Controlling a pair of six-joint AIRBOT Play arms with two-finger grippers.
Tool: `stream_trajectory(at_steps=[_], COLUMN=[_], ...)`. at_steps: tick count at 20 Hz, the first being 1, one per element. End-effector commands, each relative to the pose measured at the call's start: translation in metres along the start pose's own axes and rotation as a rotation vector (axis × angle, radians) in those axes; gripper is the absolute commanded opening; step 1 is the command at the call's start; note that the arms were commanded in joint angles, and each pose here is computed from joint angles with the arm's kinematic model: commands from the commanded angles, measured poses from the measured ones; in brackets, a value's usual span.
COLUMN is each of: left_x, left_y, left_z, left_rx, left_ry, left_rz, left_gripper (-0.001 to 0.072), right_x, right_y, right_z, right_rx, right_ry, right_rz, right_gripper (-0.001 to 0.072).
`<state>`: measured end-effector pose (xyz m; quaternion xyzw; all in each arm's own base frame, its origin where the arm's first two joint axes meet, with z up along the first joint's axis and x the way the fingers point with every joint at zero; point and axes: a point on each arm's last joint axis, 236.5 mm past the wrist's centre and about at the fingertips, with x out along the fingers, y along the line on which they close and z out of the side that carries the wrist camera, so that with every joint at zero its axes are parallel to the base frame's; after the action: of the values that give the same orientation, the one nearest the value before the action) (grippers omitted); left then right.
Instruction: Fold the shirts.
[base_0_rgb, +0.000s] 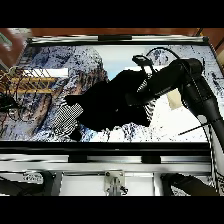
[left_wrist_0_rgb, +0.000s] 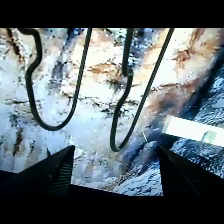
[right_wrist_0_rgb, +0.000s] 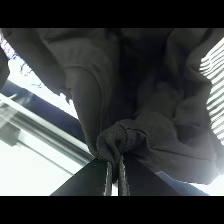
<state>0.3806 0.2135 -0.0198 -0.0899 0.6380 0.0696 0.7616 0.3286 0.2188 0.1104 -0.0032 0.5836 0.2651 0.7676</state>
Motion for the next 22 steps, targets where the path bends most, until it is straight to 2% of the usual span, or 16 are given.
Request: stream_trajectory(at_steps=[1, 6, 17, 19, 21, 22], left_x=[0.026, 0.052, 0.078, 0.082, 0.083, 0.083], left_y=[0.001, -0.009, -0.022, -0.024, -0.025, -0.026], left_z=[0.002, 0.002, -0.016, -0.021, -0.022, -0.022], left_rx=[0.028, 0.042, 0.057, 0.064, 0.067, 0.072], left_ry=[0.022, 0.043, 0.126, 0.141, 0.142, 0.144], left_rz=[-0.019, -0.077, -0.109, -0.115, -0.116, -0.118], left_gripper=[0.0627, 0.0616, 0.0597, 0.0461, 0.0430, 0.0376], right_x=[0.000, -0.001, -0.002, -0.002, -0.002, -0.002], right_y=[-0.007, -0.007, -0.015, -0.019, -0.021, -0.022], right_z=[0.007, 0.018, 0.023, 0.024, 0.025, 0.027], right_rx=[0.031, 0.052, 0.044, 0.041, 0.039, 0.037], right_ry=[-0.031, -0.076, -0.100, -0.102, -0.109, -0.114], right_rz=[-0.029, -0.027, -0.062, -0.078, -0.086, -0.092], right_gripper=[0.0085, 0.0085, 0.0085, 0.0086, 0.0086, 0.0086])
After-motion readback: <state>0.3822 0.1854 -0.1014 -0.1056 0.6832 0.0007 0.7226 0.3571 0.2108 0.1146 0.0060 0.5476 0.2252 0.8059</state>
